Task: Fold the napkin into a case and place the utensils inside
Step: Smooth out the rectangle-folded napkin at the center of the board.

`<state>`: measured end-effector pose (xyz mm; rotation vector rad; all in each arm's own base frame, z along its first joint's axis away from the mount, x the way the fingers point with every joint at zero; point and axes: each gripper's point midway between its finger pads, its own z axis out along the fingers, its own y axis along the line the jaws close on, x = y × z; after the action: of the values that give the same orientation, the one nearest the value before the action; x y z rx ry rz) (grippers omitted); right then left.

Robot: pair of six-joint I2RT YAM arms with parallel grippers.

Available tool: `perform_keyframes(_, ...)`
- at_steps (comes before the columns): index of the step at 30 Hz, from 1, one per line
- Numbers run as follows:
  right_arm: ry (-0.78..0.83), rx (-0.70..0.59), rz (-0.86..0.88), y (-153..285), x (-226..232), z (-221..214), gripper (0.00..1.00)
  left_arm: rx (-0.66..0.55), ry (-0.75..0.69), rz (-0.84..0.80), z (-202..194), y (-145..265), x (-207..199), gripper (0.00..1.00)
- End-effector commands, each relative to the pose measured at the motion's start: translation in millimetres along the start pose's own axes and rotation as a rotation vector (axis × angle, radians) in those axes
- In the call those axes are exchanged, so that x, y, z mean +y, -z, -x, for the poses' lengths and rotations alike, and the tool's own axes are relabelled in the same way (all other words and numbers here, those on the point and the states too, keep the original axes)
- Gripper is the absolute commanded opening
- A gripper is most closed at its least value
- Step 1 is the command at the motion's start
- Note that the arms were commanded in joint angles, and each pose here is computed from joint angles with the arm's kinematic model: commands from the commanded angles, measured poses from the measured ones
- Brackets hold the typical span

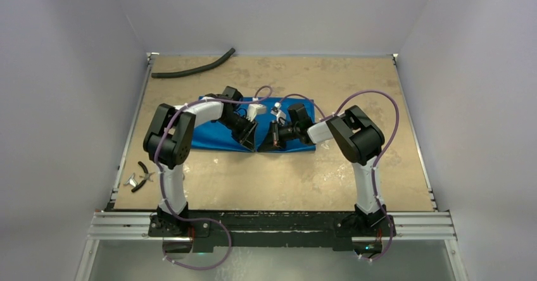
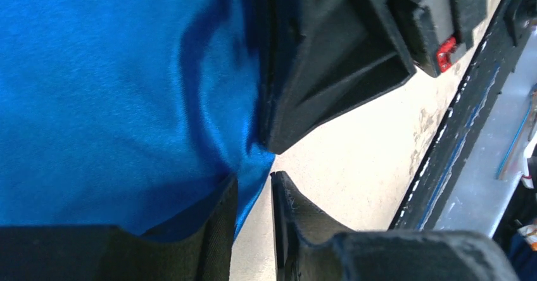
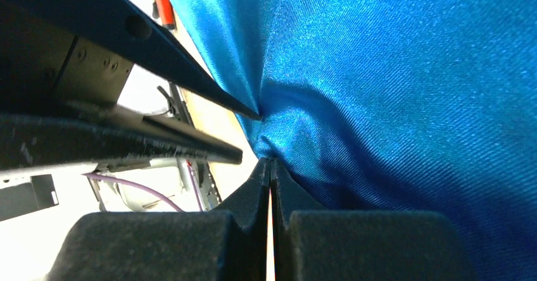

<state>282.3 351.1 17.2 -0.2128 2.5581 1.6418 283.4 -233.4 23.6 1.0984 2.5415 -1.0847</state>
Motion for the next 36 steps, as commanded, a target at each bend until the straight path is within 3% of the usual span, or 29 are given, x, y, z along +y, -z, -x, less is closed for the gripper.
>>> perform_keyframes(1, -0.038, 0.012, -0.075, 0, -32, -12, 0.00, -0.013, 0.079, -0.070, 4, 12, 6, 0.22)
perform_keyframes(7, -0.043, 0.011, -0.077, -1, -36, -13, 0.00, -0.018, 0.102, -0.058, -11, 42, 23, 0.16)
perform_keyframes(24, -0.045, 0.008, -0.090, 4, -39, -12, 0.00, 0.145, -0.055, 0.310, -59, 121, 102, 0.11)
perform_keyframes(29, -0.038, 0.010, -0.092, 5, -39, -12, 0.00, 0.135, -0.054, 0.431, -61, 153, 124, 0.10)
perform_keyframes(32, -0.029, 0.012, -0.093, 5, -39, -12, 0.00, 0.064, -0.057, 0.434, -40, 167, 116, 0.12)
perform_keyframes(36, -0.021, 0.021, -0.092, 6, -38, -13, 0.00, -0.066, -0.064, 0.250, 3, 157, 63, 0.15)
